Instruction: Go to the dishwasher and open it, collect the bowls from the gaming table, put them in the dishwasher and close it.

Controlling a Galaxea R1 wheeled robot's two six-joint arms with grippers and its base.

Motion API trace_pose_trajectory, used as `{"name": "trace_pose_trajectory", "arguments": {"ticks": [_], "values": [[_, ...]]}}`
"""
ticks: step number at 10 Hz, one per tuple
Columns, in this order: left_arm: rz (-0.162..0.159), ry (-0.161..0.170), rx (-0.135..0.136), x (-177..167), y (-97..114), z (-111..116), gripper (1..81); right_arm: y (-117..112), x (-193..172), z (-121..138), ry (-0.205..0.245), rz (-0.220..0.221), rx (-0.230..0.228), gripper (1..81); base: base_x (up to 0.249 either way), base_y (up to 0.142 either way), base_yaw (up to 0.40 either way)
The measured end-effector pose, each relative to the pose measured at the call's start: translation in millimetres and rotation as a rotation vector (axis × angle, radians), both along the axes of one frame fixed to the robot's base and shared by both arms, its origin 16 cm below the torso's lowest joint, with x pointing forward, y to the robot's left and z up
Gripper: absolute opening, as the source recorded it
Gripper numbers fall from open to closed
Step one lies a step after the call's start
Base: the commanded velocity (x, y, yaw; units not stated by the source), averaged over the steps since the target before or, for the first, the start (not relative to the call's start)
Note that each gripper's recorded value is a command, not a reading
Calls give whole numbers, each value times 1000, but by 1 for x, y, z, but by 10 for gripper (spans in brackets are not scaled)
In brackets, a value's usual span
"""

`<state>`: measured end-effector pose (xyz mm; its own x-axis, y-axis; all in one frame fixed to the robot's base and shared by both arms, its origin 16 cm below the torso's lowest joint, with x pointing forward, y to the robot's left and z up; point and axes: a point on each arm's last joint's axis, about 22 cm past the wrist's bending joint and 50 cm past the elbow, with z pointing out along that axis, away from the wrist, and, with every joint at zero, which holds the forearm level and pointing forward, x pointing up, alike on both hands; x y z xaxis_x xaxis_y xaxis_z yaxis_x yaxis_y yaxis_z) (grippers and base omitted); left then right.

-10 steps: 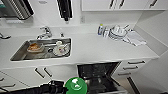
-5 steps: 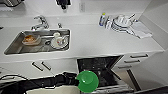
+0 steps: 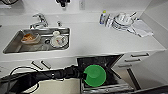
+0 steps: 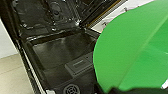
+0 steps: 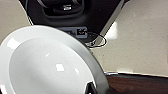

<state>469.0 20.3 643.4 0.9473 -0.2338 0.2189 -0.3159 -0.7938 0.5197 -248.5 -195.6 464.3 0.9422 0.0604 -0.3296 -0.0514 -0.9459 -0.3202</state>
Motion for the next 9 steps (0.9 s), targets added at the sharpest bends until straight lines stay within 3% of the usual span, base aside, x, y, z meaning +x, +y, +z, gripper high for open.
{"name": "trace_pose_trajectory", "arguments": {"ticks": [1, 2, 3, 5, 7, 9], "values": [[-20, -15, -9, 4, -17, 4, 811, 1, 0, 0, 0, -2, 0, 10, 0, 0, 0], [-20, -14, -30, 8, -35, 11, 811, 2, 0, 0, 1, -4, 0, 10, 0, 0, 0], [-23, -24, -34, 14, -46, 13, 811, 1, 0, 0, 1, -5, -1, 10, 0, 0, 0], [-13, -22, -22, 17, -44, 8, 811, -1, 1, 0, -2, -7, -3, 10, 0, 0, 0], [21, 6, 26, 10, -7, -14, 811, -26, 11, -5, -17, 3, -24, 10, 0, 0, 0], [47, 66, 114, -27, 63, -53, 811, -56, 31, -10, -46, 5, -32, 10, 0, 0, 0]]}}
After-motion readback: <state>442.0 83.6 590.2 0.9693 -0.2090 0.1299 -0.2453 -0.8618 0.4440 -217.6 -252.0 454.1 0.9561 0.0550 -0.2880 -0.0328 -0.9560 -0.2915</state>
